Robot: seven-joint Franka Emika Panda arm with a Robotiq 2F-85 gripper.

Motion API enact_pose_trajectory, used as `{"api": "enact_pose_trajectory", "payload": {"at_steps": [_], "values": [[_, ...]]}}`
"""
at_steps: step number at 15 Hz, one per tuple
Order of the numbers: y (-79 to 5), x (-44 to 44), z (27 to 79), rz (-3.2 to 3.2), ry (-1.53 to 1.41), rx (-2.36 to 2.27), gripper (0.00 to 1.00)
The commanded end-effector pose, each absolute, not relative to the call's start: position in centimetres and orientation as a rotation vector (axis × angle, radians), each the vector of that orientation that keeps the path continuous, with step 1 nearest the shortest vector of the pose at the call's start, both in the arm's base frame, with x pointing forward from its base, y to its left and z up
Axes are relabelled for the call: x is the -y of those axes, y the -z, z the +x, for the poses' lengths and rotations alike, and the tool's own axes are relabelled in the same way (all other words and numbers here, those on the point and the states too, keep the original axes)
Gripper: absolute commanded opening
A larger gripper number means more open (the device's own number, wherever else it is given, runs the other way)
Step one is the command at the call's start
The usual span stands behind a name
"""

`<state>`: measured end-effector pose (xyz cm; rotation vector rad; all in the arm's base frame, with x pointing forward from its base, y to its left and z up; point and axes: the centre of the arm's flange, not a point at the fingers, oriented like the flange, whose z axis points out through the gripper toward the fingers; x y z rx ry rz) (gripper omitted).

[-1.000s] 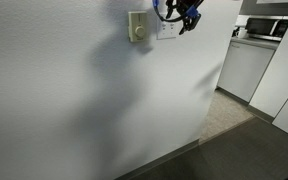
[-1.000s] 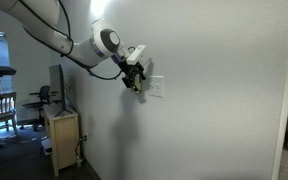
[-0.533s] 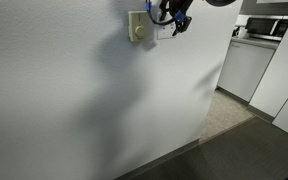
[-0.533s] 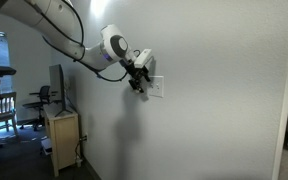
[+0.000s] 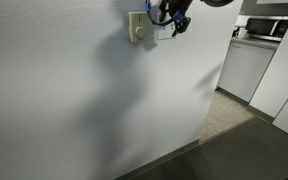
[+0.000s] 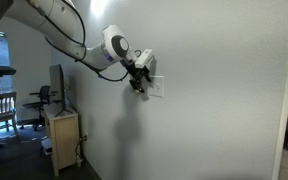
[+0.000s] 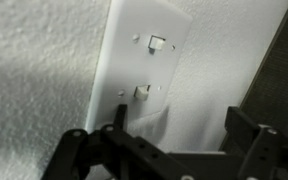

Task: Turn off the left light switch

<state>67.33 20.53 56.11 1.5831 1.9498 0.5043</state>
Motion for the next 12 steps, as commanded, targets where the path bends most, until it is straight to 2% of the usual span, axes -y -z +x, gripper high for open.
{"api": "enact_pose_trajectory", "payload": {"at_steps": [1,7,12], "values": [[-56.5,-20.4,67.5,1.603,-0.515,-1.93,1.0],[-56.4,-23.1,65.3,1.569,-0.539,-1.966,1.0],[-55.9,-21.9,64.5,1.636,-0.54,-1.931,1.0]]}}
